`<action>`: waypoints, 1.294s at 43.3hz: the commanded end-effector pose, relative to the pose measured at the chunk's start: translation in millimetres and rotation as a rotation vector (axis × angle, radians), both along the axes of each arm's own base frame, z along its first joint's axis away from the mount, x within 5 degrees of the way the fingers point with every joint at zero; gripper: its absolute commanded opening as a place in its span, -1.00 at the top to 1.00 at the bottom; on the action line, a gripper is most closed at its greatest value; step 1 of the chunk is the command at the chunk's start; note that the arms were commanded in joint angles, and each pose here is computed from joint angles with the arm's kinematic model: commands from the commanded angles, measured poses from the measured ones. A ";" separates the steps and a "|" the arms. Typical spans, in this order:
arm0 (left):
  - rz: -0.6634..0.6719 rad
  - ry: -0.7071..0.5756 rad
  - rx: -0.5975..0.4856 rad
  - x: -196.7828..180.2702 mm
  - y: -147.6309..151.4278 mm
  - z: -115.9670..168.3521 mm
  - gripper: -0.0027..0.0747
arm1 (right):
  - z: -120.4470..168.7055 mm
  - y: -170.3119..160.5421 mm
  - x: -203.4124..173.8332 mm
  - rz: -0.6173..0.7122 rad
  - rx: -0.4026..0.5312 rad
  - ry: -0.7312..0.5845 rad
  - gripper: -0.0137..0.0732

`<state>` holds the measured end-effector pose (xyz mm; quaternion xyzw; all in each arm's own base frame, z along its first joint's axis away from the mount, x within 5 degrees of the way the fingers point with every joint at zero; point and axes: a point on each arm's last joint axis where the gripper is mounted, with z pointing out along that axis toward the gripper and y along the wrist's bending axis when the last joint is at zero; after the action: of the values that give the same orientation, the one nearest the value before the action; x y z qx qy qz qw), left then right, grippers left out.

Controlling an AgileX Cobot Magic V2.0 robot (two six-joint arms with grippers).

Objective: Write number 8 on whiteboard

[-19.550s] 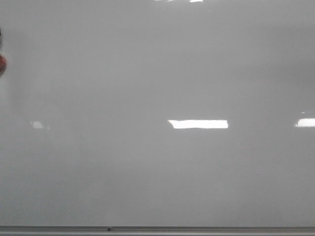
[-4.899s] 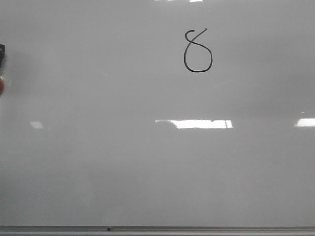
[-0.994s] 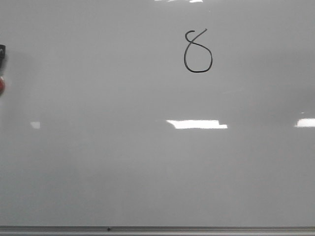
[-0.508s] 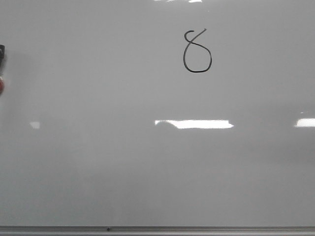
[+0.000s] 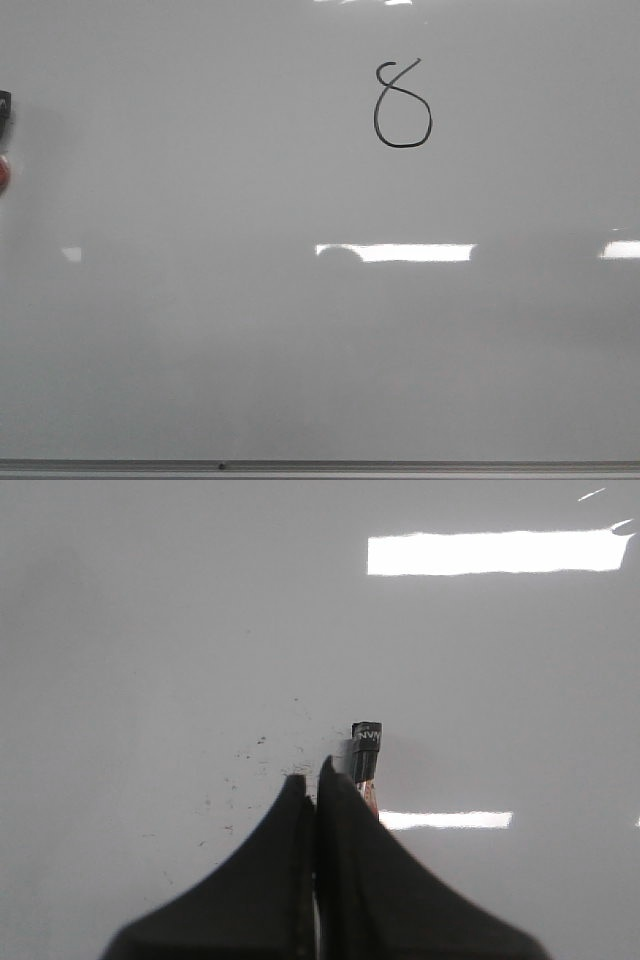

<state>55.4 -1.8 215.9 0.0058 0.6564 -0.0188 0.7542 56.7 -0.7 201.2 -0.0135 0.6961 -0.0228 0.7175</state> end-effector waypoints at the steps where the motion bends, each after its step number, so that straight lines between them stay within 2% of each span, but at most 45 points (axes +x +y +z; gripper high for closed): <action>1: 0.002 -0.083 -0.011 -1.7 0.4 3.9 0.99 | 9.9 -0.4 -2.3 -0.008 -0.008 -0.110 0.93; 13: 0.002 -0.083 -0.011 -1.7 0.4 3.9 0.99 | 10.4 -0.4 -2.4 -0.008 -0.006 -0.116 0.93; 23: 0.002 -0.083 -0.011 -1.7 0.4 3.9 0.99 | 11.9 -0.6 -2.6 -0.002 0.077 -0.133 0.93; 56: 0.002 -0.083 -0.011 -1.7 0.4 3.9 0.99 | 12.3 -1.3 -2.7 -0.015 0.077 -0.138 0.93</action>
<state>55.4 -1.8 215.9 0.0058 0.6564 -0.0188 0.7542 56.5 -2.2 203.9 0.0242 0.6849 -0.0031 0.7282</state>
